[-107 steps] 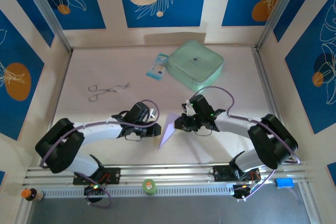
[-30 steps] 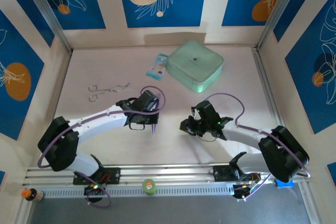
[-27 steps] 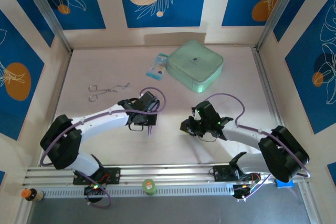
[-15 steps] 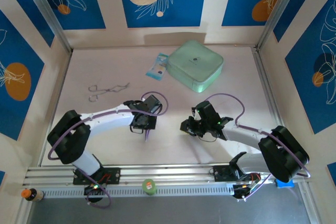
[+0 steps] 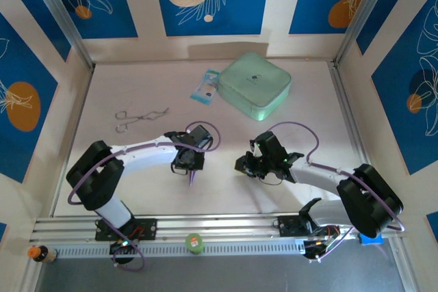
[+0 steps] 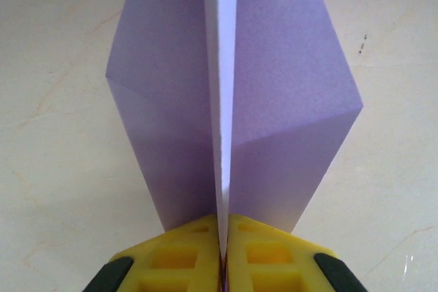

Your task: Fold a paper plane with a square sheet of paper (pick it up from the middle)

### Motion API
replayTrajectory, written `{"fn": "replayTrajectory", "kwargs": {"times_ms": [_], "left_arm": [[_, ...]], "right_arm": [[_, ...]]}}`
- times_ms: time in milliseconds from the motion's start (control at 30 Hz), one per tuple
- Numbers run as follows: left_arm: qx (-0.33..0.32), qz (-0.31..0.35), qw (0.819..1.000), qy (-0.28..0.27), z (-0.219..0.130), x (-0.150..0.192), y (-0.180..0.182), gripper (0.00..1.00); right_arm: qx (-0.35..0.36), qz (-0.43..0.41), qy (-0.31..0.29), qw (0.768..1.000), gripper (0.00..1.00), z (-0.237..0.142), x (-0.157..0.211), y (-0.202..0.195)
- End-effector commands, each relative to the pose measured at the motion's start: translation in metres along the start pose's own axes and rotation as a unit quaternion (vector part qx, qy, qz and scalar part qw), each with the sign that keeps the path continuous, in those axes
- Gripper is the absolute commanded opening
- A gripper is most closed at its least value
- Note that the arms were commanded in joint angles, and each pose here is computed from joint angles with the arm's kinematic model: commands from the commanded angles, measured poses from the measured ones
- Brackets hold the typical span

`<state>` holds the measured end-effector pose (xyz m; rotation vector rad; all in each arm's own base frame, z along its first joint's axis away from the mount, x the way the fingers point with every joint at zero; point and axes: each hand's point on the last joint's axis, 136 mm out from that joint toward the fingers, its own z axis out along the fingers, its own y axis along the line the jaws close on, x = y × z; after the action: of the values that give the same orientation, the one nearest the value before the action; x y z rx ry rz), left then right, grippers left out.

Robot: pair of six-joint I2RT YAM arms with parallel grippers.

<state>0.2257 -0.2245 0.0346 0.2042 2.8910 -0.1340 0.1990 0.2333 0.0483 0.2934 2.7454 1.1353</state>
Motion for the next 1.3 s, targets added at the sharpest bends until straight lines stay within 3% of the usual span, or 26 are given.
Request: {"fn": "replayTrajectory", "kwargs": {"times_ms": [0,1067,1267], "left_arm": [[0.000,0.008,1.000,0.012,0.004,0.007,-0.002,0.12],[-0.039,0.020,0.998,0.047,0.025,0.023,0.005,0.21],[-0.048,0.016,0.996,0.069,0.037,0.036,0.003,0.29]], "right_arm": [[0.009,0.001,0.010,1.000,0.16,0.001,0.005,-0.007],[0.000,-0.006,0.021,1.000,0.16,0.004,0.002,0.003],[0.000,-0.009,0.020,1.000,0.16,0.004,0.003,0.002]]}}
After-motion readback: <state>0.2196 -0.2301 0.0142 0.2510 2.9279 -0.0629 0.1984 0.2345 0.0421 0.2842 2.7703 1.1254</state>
